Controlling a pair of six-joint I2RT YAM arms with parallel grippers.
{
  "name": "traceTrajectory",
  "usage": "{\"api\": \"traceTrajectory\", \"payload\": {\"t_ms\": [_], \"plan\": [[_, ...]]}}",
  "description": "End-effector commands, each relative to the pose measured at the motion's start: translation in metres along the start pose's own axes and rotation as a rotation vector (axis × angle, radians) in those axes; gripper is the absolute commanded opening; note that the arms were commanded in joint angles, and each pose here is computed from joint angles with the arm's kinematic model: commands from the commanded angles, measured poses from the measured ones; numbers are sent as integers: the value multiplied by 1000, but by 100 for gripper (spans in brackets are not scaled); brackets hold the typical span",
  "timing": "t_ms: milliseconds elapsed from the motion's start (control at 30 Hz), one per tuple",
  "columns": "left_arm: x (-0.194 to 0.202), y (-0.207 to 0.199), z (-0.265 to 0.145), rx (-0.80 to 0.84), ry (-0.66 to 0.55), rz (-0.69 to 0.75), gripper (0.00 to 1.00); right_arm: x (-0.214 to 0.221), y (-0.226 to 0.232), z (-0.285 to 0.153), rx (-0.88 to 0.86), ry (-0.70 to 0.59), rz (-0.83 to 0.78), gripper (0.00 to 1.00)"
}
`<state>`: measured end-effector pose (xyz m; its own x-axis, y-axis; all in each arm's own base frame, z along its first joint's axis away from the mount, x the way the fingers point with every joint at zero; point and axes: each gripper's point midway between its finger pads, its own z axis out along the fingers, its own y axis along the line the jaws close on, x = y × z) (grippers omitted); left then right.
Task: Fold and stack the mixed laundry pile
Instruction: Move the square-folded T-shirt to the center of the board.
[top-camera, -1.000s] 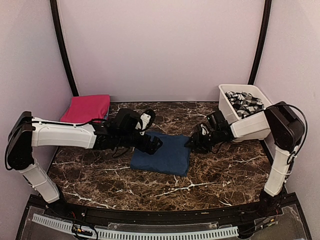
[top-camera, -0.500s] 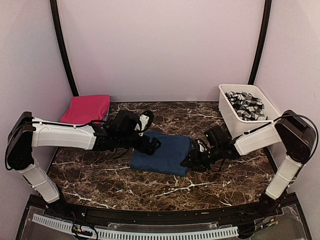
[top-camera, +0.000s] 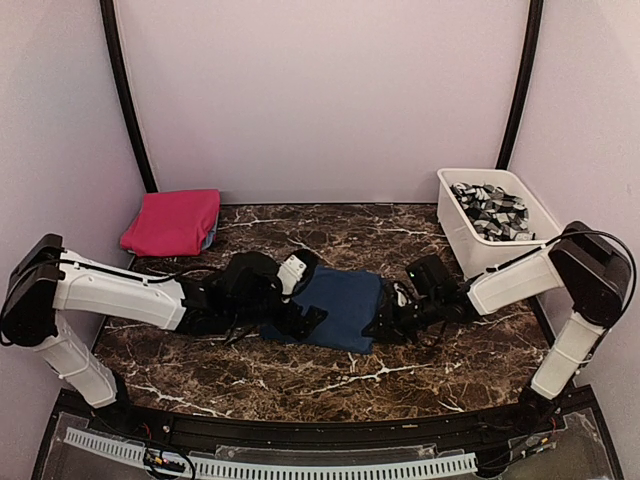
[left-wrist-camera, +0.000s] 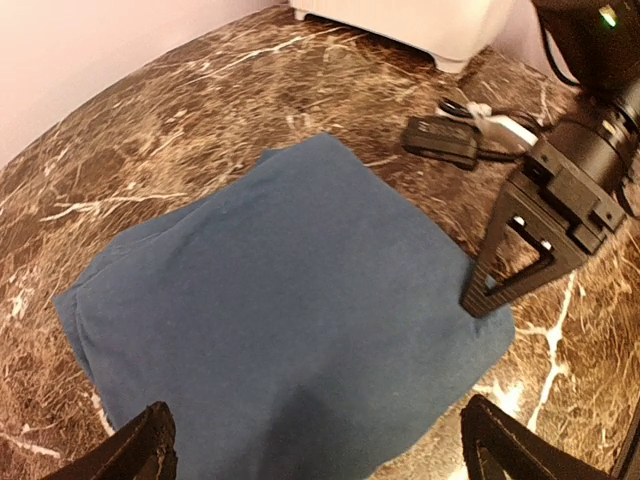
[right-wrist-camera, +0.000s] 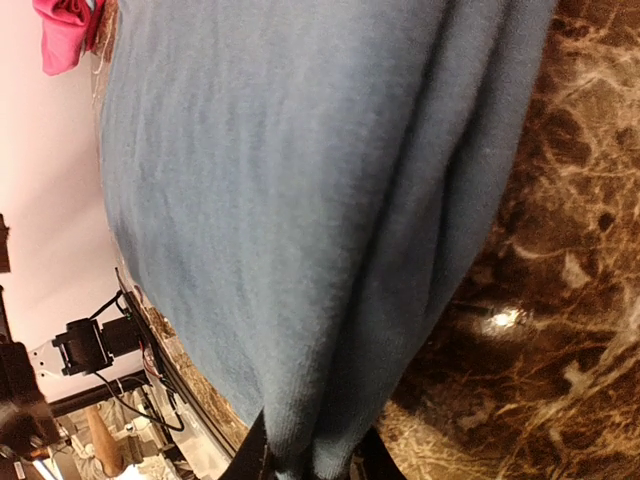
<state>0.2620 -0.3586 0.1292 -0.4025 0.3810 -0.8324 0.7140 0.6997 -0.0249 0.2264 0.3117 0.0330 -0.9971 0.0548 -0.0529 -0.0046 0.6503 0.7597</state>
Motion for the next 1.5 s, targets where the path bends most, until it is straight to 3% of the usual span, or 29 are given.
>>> {"api": "traceTrajectory", "payload": {"t_ms": [0,100,400,433,633,867,1033,1233,1467], "plan": [[0,-38,1,12,-104,243,99,-1,28,-12,-38,-21,-45,18],[13,-56,5,59,-112,297,99,-2,34,-14,-42,-22,-56,10],[31,-97,24,80,-115,427,99,4,50,-12,-79,-11,-61,6],[32,-98,24,81,-114,427,99,5,51,-10,-80,-5,-62,7],[32,-94,16,76,-127,415,99,28,25,-7,-30,68,-38,42],[29,-94,10,81,-130,428,99,11,-6,-51,118,-60,-39,62],[22,-101,18,84,-133,414,99,-34,-18,-69,130,-161,-24,60],[22,-107,28,72,-106,395,99,-70,-9,-56,103,-168,-64,56],[30,-79,26,30,-41,167,98,-115,-9,-35,132,-182,-102,55]]}}
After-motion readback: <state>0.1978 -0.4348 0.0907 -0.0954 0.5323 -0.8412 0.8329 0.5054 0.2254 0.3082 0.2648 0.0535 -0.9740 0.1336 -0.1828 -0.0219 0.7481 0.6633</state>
